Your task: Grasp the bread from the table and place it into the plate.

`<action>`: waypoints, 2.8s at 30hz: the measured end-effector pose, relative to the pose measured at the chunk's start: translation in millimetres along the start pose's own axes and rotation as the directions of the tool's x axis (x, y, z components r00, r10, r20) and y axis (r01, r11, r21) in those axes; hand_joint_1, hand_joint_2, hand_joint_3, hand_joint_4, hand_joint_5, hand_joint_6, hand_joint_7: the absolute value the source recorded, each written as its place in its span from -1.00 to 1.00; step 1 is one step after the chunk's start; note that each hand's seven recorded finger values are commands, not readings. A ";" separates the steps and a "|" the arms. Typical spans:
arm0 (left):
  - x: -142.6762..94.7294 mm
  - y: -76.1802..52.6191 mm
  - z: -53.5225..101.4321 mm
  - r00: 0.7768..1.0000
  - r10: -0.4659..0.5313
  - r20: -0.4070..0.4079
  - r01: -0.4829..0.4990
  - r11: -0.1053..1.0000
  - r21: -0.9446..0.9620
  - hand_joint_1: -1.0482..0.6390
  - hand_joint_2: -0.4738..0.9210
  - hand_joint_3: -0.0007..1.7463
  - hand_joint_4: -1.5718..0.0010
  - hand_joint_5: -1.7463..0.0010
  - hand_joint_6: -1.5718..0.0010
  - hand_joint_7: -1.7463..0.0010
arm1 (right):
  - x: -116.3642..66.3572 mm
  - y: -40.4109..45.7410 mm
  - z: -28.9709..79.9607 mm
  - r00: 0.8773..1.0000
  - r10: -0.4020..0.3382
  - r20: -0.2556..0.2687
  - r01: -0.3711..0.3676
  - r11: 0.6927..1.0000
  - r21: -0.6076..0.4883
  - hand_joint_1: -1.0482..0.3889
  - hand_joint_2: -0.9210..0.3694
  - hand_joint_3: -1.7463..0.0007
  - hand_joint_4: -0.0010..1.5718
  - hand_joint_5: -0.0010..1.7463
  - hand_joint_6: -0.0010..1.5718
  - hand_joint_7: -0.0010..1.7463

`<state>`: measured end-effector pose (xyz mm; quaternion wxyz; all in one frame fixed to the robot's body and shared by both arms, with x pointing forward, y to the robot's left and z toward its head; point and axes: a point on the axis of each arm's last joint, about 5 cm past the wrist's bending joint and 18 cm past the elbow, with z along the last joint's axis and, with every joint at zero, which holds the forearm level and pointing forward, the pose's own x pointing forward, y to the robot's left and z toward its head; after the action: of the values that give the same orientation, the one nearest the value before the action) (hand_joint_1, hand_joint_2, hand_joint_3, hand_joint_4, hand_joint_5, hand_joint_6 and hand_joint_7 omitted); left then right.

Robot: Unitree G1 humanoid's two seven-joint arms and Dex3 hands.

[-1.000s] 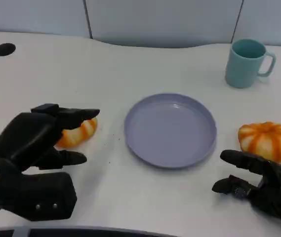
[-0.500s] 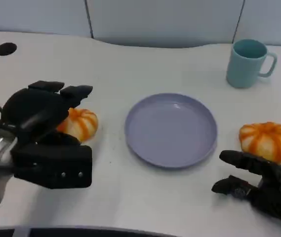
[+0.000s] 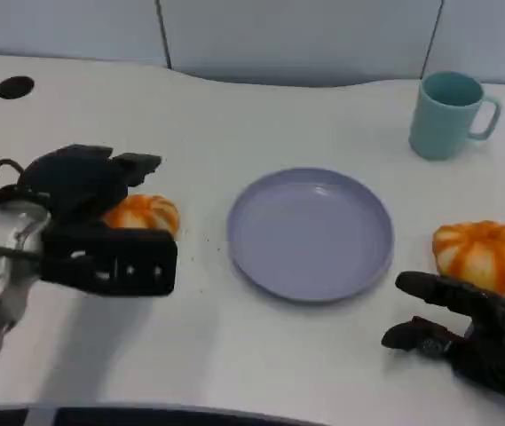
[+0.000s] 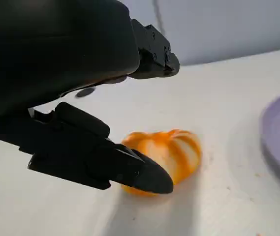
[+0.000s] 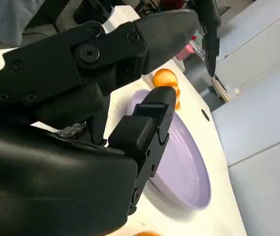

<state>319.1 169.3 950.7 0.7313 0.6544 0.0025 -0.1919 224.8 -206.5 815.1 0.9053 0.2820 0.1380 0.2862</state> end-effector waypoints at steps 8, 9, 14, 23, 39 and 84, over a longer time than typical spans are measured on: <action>18.8 3.7 8.9 0.998 -0.034 -0.046 0.036 0.998 0.047 -0.62 0.95 -0.99 0.99 0.98 0.88 1.00 | 0.2 0.0 1.2 1.000 0.006 0.012 -0.006 1.000 -0.013 0.01 -1.00 0.91 -0.09 0.02 0.24 -0.94; 19.8 4.0 9.3 0.998 -0.035 -0.049 0.037 0.998 0.052 -0.63 0.95 -0.99 0.99 0.98 0.88 1.00 | 0.1 0.0 1.3 1.000 0.006 0.013 -0.006 1.000 -0.015 0.01 -1.00 0.91 -0.09 0.02 0.24 -0.94; 24.0 -1.1 8.9 0.995 -0.071 -0.072 0.075 0.996 0.047 -0.47 0.80 -1.00 0.97 0.97 0.85 0.99 | -0.5 -0.8 0.5 1.000 0.004 0.016 -0.004 1.000 -0.014 0.00 -1.00 0.91 -0.09 0.03 0.25 -0.94; 32.7 -7.1 15.8 0.988 -0.134 -0.079 0.138 0.989 0.050 -0.37 0.72 -1.00 0.91 0.94 0.79 0.97 | -0.1 -0.4 0.6 1.000 0.012 0.011 -0.012 1.000 -0.006 -0.05 -1.00 0.94 -0.12 0.01 0.25 -0.95; 35.4 -20.8 22.1 0.968 -0.214 -0.134 0.216 0.976 -0.001 -0.13 0.69 -1.00 0.94 0.93 0.75 0.99 | -2.0 1.1 1.3 1.000 0.008 -0.004 -0.008 1.000 0.021 -0.01 -1.00 0.94 -0.10 0.02 0.25 -0.95; 35.2 -40.4 32.3 0.977 -0.134 -0.166 0.153 0.983 0.106 -0.14 0.99 -0.99 0.17 0.02 -0.25 0.94 | -9.3 0.6 -2.1 1.000 0.015 0.005 -0.015 0.999 0.045 -0.05 -0.99 0.95 -0.10 0.03 0.26 -0.97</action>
<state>332.2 125.8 907.7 0.6731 0.7077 0.0965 -0.1916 216.3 -210.8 814.6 0.8970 0.3039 0.1399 0.2890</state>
